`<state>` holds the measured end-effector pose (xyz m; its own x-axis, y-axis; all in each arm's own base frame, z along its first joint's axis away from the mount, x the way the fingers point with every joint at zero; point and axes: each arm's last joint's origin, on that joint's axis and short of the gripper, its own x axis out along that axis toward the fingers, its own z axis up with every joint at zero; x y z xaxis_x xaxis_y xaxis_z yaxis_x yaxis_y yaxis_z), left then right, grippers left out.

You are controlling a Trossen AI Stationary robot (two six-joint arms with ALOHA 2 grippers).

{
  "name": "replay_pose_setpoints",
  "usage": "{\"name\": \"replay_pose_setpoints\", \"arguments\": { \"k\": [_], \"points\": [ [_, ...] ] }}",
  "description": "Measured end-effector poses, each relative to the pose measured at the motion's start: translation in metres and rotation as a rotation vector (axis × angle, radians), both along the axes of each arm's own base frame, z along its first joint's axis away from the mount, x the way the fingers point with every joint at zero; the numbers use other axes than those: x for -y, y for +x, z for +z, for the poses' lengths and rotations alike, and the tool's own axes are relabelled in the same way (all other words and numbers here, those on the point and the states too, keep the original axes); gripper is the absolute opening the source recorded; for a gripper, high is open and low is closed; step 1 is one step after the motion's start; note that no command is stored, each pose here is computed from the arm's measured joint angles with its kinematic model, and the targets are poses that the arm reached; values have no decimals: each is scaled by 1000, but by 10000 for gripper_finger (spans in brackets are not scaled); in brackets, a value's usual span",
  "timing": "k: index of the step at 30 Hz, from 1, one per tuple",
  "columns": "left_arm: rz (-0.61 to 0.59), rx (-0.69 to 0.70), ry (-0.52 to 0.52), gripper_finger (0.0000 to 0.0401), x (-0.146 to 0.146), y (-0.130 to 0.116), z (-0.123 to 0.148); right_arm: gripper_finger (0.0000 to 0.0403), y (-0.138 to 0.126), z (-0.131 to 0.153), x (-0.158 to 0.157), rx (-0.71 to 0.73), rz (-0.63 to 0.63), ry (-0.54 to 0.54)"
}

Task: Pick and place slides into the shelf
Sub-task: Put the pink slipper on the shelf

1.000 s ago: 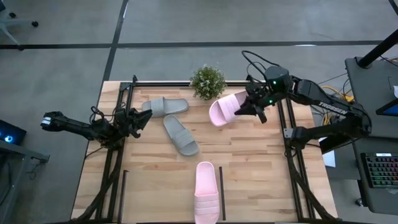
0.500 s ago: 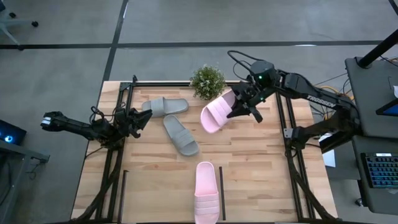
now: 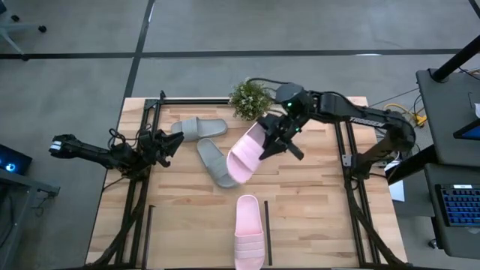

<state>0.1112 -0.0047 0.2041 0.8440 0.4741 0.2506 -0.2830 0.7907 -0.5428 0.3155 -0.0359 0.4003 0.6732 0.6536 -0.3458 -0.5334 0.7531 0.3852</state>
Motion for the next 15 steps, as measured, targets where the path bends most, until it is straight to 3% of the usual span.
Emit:
{"name": "replay_pose_setpoints", "arguments": {
  "k": [15],
  "points": [
    [-7, 4, -4, 123, 0, 0, 0, 13, 62, 16, -53, 3, 155, 9]
  ]
}}
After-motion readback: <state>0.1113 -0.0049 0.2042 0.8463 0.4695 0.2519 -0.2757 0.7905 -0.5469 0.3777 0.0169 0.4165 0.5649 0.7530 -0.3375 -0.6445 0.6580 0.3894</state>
